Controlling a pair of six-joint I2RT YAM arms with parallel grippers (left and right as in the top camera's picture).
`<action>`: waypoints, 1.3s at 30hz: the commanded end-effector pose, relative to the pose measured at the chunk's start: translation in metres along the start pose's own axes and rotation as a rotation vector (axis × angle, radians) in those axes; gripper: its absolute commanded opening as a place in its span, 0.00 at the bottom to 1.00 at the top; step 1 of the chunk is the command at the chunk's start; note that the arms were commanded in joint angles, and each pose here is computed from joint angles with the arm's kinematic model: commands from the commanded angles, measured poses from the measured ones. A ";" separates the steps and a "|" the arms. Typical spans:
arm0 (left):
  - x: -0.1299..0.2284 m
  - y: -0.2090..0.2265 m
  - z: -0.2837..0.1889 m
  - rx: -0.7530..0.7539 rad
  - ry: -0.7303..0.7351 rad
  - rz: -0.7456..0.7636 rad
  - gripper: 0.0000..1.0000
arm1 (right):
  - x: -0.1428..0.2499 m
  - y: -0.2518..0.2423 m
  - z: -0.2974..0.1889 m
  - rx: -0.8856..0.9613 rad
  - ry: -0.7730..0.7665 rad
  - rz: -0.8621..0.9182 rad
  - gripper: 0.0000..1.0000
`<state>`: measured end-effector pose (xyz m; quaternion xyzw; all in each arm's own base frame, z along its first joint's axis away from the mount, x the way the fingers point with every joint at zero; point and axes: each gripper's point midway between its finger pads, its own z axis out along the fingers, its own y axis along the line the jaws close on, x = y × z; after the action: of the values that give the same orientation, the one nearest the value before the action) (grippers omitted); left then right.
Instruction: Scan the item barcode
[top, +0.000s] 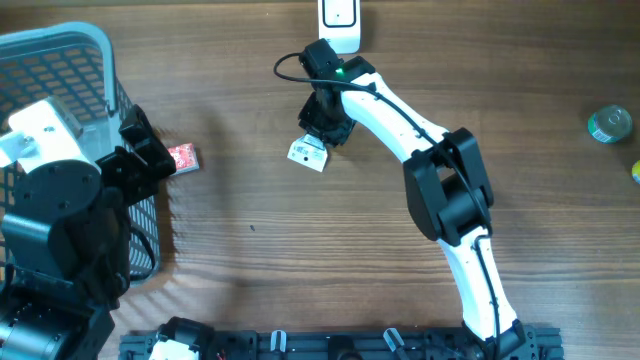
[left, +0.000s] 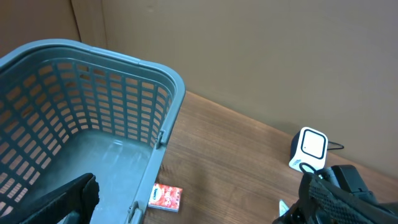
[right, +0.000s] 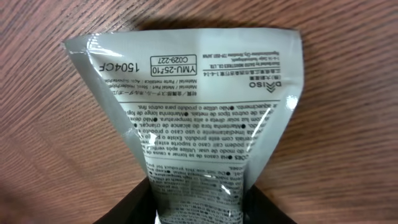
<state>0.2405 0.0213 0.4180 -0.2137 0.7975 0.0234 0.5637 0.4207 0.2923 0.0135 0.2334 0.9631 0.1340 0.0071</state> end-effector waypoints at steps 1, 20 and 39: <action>-0.003 0.000 -0.002 0.008 -0.007 -0.017 1.00 | 0.000 0.012 -0.033 -0.049 -0.046 -0.037 0.05; -0.004 0.000 -0.003 0.009 -0.007 -0.018 1.00 | 0.000 0.013 -0.039 -0.050 -0.055 -0.152 0.88; -0.004 -0.001 -0.003 0.010 -0.009 -0.020 1.00 | -0.009 0.029 -0.009 -0.116 -0.059 -0.157 1.00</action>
<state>0.2406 0.0212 0.4181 -0.2137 0.7973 0.0233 0.5640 0.4445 0.3075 0.0596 0.1484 0.9672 0.1884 0.0842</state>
